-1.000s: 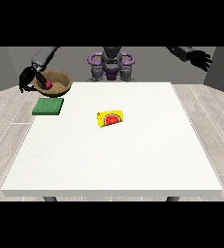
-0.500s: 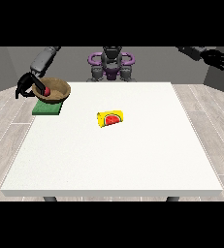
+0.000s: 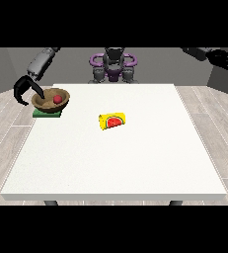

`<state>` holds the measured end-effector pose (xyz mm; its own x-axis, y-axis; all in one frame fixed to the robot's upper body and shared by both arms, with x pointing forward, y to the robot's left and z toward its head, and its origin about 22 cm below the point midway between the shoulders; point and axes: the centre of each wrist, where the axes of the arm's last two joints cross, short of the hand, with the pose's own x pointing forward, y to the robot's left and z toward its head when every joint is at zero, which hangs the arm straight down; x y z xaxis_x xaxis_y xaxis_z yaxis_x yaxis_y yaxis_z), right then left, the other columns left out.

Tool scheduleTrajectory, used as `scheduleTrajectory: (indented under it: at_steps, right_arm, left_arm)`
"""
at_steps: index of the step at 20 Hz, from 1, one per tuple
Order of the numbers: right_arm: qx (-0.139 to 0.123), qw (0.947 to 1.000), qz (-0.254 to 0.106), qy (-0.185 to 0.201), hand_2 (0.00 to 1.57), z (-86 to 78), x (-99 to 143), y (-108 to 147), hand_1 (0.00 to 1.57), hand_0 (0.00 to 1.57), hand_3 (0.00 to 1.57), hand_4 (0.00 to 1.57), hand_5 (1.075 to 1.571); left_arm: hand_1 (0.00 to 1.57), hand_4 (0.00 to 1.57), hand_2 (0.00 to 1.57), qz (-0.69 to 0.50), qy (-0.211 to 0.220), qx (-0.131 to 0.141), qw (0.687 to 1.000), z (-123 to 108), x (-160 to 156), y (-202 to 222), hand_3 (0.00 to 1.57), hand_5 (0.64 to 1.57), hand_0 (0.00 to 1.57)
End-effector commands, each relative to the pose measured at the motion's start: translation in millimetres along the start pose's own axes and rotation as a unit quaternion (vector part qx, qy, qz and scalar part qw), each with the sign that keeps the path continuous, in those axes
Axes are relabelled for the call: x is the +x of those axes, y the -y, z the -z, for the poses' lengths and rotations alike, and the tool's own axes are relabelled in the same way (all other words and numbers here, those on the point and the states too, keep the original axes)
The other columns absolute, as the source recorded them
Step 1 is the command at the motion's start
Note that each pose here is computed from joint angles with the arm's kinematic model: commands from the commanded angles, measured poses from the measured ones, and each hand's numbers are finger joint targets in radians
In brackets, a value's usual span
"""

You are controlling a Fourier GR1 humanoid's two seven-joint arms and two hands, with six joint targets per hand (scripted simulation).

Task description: Pick the cup and pour the ball into the bowl, then pick the bowl and place it on the pad

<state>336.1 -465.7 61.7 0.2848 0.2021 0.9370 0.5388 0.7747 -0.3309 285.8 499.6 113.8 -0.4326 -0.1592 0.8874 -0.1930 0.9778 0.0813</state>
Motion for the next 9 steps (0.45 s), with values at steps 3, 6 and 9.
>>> scheduleTrajectory:
  at_steps: [3,6,9]
  right_arm:
    - [0.015,0.9983,-0.034,-0.045,0.00,1.2,-3.6,-9.9,0.00,0.00,0.00,0.00,1.361]
    - [0.034,0.9970,-0.043,-0.055,0.00,7.3,20.2,-6.7,0.00,0.00,0.00,0.00,1.356]
    - [0.116,0.9932,-0.006,-0.011,0.00,7.0,62.4,-31.3,0.00,0.00,0.00,0.48,1.434]
  left_arm:
    - [0.00,1.01,0.00,-0.003,-0.042,-0.059,0.997,14.7,-4.5,65.5,0.00,1.569,0.00]
    - [0.00,0.90,0.00,-0.033,-0.087,-0.094,0.991,2.3,-28.9,123.6,0.00,1.559,0.00]
    - [0.00,0.90,0.00,-0.009,-0.156,-0.058,0.986,-19.7,-49.3,87.7,0.00,1.559,0.00]
